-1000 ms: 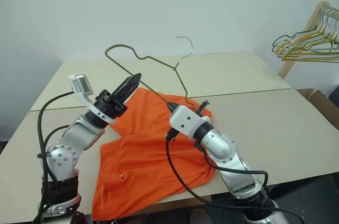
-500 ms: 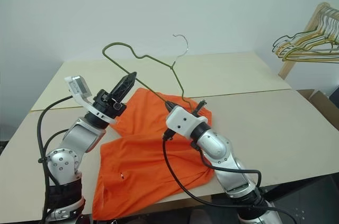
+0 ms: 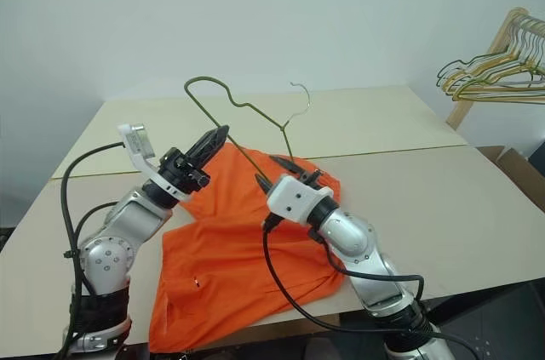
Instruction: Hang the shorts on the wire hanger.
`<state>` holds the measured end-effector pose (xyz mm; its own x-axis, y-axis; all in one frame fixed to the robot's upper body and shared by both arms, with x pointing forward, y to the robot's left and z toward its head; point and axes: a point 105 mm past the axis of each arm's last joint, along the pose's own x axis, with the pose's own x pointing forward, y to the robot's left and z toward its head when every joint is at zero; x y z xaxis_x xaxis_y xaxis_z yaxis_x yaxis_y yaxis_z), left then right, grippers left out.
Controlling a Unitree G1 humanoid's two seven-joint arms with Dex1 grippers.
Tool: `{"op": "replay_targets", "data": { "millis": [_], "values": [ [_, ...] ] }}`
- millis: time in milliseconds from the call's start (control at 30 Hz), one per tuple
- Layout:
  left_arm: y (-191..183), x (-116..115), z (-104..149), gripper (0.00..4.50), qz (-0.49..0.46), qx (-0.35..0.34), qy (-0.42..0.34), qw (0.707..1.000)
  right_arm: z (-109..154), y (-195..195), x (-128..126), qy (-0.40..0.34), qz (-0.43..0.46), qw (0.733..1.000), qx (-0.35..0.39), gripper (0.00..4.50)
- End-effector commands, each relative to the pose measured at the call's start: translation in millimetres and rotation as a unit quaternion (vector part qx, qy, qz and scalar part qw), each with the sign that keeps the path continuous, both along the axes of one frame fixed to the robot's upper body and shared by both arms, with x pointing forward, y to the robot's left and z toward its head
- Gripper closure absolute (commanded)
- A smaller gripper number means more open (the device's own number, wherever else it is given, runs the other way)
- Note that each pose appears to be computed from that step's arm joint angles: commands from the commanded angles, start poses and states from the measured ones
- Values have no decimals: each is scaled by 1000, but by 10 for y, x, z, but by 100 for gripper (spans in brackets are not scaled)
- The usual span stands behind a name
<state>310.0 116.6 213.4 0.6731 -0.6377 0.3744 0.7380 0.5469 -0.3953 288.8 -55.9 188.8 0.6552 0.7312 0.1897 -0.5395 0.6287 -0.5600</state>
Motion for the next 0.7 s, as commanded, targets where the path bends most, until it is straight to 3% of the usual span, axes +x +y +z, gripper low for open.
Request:
{"op": "replay_targets", "data": {
  "millis": [33, 167, 300, 433, 700],
  "values": [
    [245, -45, 271, 450, -8, 24, -75, 997, 313, -212, -218, 105, 114, 983, 100, 136],
    [442, -218, 479, 450, -67, 30, -126, 989, 242, -457, -234, 258, 178, 947, 63, 136],
    [568, -432, 705, 450, -143, -22, -163, 976, -22, -613, -306, 416, 251, 874, 13, 136],
    [595, -581, 760, 450, -196, -34, -190, 961, -119, -667, -255, 488, 308, 816, 22, 136],
    [481, -583, 741, 450, -204, -49, -197, 958, -122, -466, -3, 496, 322, 806, 26, 136]
  ]
}}
